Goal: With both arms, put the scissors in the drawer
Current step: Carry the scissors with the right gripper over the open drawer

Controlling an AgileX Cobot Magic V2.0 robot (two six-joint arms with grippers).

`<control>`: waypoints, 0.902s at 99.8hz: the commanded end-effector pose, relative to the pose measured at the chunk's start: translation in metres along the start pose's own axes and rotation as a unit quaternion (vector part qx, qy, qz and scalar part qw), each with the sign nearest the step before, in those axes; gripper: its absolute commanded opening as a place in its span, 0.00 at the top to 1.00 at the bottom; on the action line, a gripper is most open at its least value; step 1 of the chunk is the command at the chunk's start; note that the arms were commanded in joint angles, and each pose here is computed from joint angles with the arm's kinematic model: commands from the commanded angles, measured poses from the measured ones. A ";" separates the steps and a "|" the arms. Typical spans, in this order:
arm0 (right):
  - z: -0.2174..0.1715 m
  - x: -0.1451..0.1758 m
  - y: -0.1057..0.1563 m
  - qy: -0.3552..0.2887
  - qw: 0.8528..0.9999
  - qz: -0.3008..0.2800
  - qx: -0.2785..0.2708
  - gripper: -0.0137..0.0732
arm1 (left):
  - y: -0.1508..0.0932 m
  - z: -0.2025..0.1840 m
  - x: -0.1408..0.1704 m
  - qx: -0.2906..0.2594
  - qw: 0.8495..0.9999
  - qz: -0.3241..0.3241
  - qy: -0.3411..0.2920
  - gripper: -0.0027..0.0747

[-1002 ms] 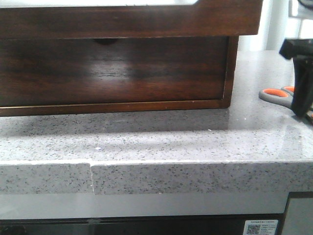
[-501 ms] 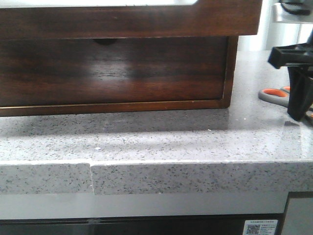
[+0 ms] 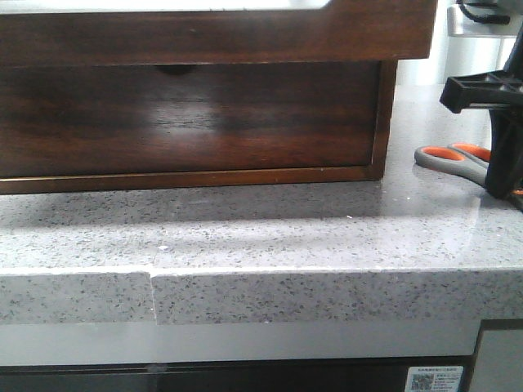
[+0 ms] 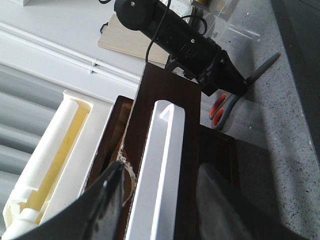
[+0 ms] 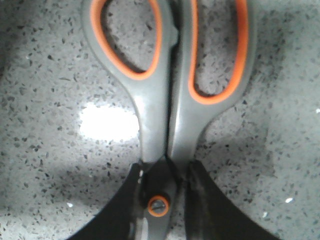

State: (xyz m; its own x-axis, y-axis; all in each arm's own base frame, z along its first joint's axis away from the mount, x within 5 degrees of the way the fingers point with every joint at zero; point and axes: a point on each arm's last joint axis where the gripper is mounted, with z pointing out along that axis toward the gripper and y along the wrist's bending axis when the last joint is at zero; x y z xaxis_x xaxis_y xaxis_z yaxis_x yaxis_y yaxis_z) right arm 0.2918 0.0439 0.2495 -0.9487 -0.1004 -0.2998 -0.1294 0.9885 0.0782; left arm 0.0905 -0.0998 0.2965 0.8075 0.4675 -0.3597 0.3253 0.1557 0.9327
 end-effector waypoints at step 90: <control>-0.245 0.063 0.027 -0.417 0.894 -0.165 -0.004 0.91 | 0.012 0.000 -0.006 -0.031 0.999 -0.030 -0.022 0.55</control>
State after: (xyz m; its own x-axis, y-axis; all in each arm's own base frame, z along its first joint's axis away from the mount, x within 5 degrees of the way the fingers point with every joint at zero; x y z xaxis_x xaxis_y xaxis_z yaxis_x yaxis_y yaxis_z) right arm 0.1636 0.0337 0.4307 -0.4973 -0.2359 -0.8349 -0.3290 0.9417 -0.0701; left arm 0.0905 -0.0998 0.2965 0.8075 0.4675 -0.3597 0.3253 0.1557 0.9327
